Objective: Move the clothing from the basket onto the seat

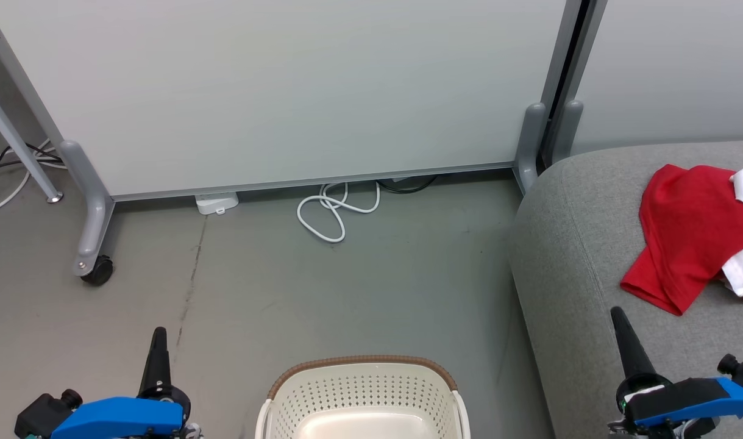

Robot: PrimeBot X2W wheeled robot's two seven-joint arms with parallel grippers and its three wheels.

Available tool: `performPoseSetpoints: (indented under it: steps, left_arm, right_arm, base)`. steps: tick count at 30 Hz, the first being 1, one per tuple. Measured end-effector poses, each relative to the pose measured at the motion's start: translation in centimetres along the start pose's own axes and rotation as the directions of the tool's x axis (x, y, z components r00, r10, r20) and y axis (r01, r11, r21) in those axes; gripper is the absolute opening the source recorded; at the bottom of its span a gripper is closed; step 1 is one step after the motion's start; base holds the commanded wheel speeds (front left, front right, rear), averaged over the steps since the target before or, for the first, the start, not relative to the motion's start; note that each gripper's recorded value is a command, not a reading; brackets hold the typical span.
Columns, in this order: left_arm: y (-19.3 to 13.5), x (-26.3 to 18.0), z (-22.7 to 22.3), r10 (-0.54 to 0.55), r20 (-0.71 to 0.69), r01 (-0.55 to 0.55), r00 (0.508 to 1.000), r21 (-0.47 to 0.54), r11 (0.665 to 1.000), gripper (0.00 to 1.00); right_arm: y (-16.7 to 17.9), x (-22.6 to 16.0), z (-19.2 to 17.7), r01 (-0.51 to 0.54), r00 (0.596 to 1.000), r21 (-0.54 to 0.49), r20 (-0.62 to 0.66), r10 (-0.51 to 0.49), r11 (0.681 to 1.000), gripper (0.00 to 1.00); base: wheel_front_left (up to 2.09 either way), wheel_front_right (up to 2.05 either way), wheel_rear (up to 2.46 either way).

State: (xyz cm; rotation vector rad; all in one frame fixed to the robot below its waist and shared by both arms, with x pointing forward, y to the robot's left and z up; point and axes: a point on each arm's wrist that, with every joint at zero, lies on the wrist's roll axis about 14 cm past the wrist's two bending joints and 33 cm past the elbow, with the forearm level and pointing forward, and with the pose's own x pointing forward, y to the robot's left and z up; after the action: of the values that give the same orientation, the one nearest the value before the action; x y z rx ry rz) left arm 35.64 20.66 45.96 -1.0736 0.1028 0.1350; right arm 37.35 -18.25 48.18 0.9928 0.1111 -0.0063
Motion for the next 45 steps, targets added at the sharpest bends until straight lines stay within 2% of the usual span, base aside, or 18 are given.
performPoseSetpoints:
  steps: [21,45]
  left_arm:
    - [-1.4,0.8,0.5,-0.039,0.000,0.038,0.999,-0.178,0.983,0.00]
    - [-3.2,1.8,1.1,-0.097,0.003,0.092,0.995,-0.348,0.933,0.00]
  right_arm:
    - [0.5,0.5,1.0,-0.023,0.999,0.207,0.028,0.017,0.978,0.00]
    - [0.7,0.8,1.8,-0.052,0.998,0.404,0.054,0.033,0.914,0.00]
  base:
    - [0.00,0.00,0.00]
    - [0.00,0.00,0.00]
